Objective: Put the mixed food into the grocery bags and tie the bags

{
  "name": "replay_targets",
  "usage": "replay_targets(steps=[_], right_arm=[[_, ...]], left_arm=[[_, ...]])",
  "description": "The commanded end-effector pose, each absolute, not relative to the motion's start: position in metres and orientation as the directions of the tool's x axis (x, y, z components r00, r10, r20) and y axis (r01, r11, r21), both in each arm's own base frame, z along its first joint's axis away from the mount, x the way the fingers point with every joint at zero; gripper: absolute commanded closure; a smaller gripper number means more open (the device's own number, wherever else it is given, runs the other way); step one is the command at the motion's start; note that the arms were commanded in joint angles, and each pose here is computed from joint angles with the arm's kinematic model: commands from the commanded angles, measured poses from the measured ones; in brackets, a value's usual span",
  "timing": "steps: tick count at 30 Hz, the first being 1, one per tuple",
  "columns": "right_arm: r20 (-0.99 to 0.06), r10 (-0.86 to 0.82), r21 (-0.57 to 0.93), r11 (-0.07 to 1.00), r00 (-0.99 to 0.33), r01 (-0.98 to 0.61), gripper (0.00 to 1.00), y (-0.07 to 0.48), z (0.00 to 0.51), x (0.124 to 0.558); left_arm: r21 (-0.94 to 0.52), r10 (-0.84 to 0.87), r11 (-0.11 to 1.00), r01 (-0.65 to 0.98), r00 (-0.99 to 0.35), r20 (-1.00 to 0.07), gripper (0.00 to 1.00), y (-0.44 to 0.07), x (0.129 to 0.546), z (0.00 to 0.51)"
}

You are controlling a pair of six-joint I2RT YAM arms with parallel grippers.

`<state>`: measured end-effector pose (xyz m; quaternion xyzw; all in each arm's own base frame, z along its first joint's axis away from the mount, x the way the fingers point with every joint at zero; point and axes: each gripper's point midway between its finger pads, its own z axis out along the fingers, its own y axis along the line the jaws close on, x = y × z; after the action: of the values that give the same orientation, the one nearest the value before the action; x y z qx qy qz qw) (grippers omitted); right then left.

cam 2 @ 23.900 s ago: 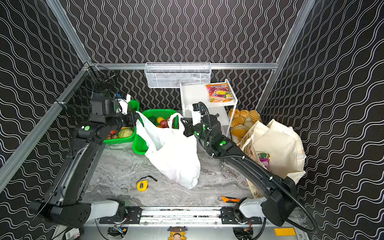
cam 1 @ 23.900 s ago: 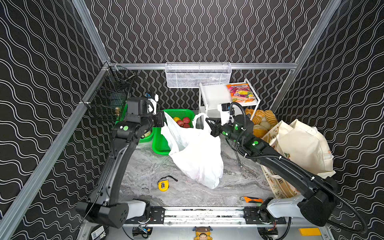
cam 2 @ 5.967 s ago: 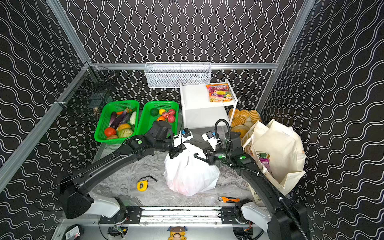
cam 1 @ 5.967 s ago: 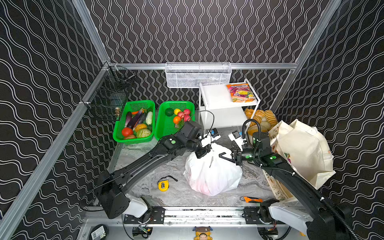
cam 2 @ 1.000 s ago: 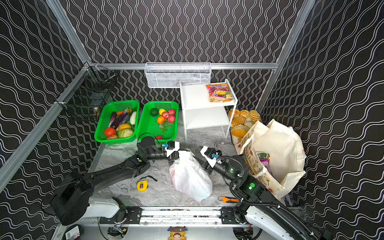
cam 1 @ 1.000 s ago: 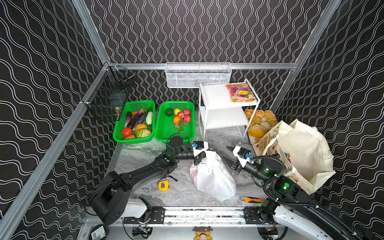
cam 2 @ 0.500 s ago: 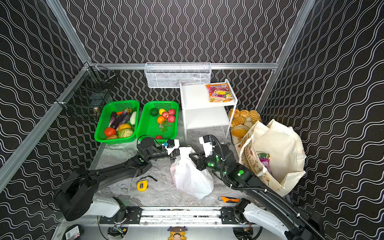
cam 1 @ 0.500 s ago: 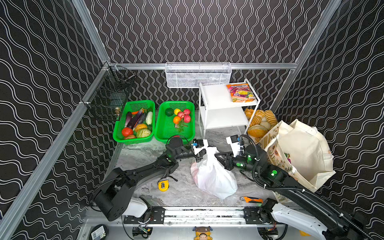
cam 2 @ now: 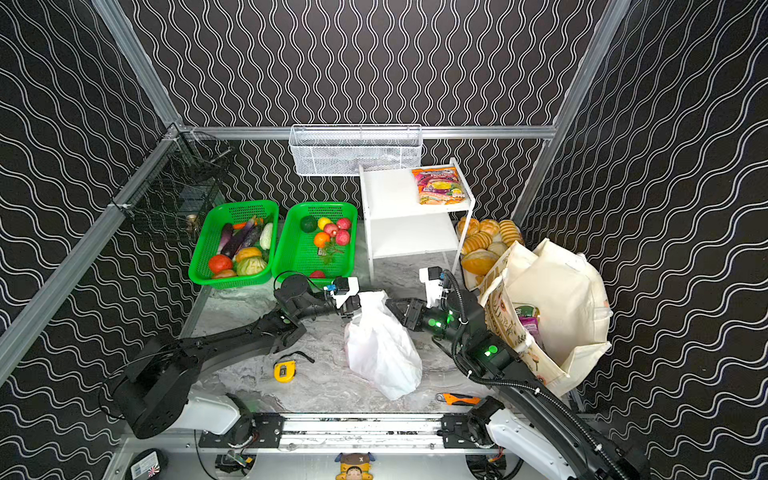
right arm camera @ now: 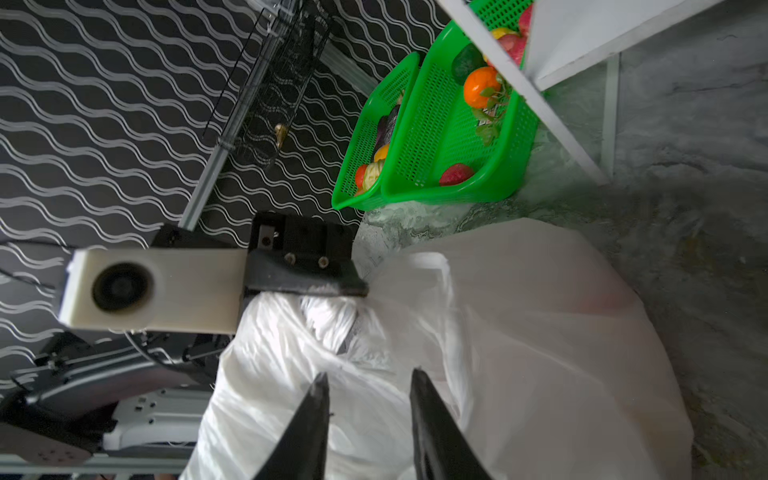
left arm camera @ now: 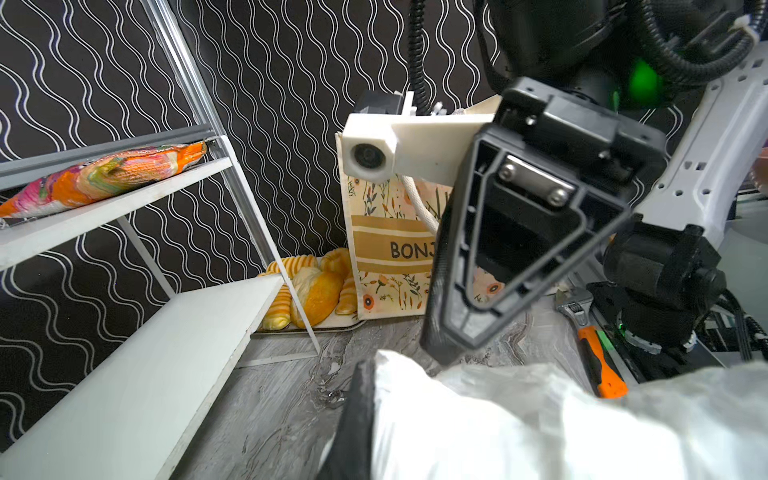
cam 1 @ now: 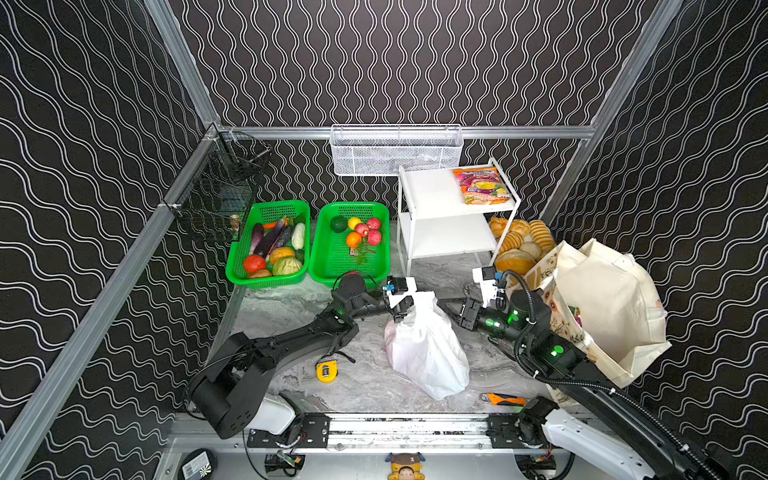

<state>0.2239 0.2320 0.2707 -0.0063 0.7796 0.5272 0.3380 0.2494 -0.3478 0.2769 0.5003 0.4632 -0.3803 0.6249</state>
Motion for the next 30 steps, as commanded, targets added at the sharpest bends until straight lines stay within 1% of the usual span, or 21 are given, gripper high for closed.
replay_targets(steps=[1, 4, 7, 12, 16, 20, 23, 26, 30], right_arm=[[-0.429, 0.390, 0.885, 0.360, -0.815, -0.294, 0.62, 0.233, 0.284, 0.224], [-0.383, 0.410, 0.909, 0.328, -0.828, -0.258, 0.63, 0.237, 0.291, 0.229], [-0.340, 0.388, 0.930, 0.277, -0.857, -0.243, 0.64, 0.246, 0.296, 0.229], [-0.282, 0.383, 0.937, 0.307, -0.880, -0.166, 0.65, 0.252, 0.282, 0.238], [-0.265, 0.384, 0.947, 0.278, -0.884, -0.163, 0.69, 0.257, 0.287, 0.241], [-0.263, 0.375, 0.949, 0.267, -0.889, -0.169, 0.70, 0.260, 0.291, 0.241], [-0.270, 0.385, 0.945, 0.280, -0.882, -0.167, 0.75, 0.259, 0.290, 0.243], [-0.267, 0.415, 0.940, 0.313, -0.870, -0.139, 0.88, 0.254, 0.282, 0.248], [-0.279, 0.430, 0.933, 0.332, -0.859, -0.137, 0.98, 0.250, 0.279, 0.249]], left_arm=[[0.319, -0.022, 0.217, 0.923, 0.331, -0.943, 0.96, -0.347, 0.248, 0.283], [0.324, -0.013, 0.219, 0.920, 0.335, -0.942, 0.96, -0.347, 0.249, 0.281], [0.329, 0.000, 0.222, 0.918, 0.337, -0.941, 0.96, -0.348, 0.251, 0.279], [0.337, 0.006, 0.220, 0.916, 0.344, -0.939, 0.96, -0.349, 0.252, 0.280], [0.345, 0.018, 0.215, 0.913, 0.350, -0.937, 0.95, -0.350, 0.252, 0.278], [0.354, 0.034, 0.203, 0.913, 0.354, -0.934, 0.95, -0.353, 0.251, 0.276], [0.358, 0.044, 0.196, 0.913, 0.356, -0.933, 0.95, -0.354, 0.251, 0.274], [0.362, 0.050, 0.189, 0.913, 0.359, -0.932, 0.94, -0.356, 0.250, 0.272], [0.363, 0.062, 0.188, 0.913, 0.358, -0.932, 0.91, -0.356, 0.249, 0.271]])
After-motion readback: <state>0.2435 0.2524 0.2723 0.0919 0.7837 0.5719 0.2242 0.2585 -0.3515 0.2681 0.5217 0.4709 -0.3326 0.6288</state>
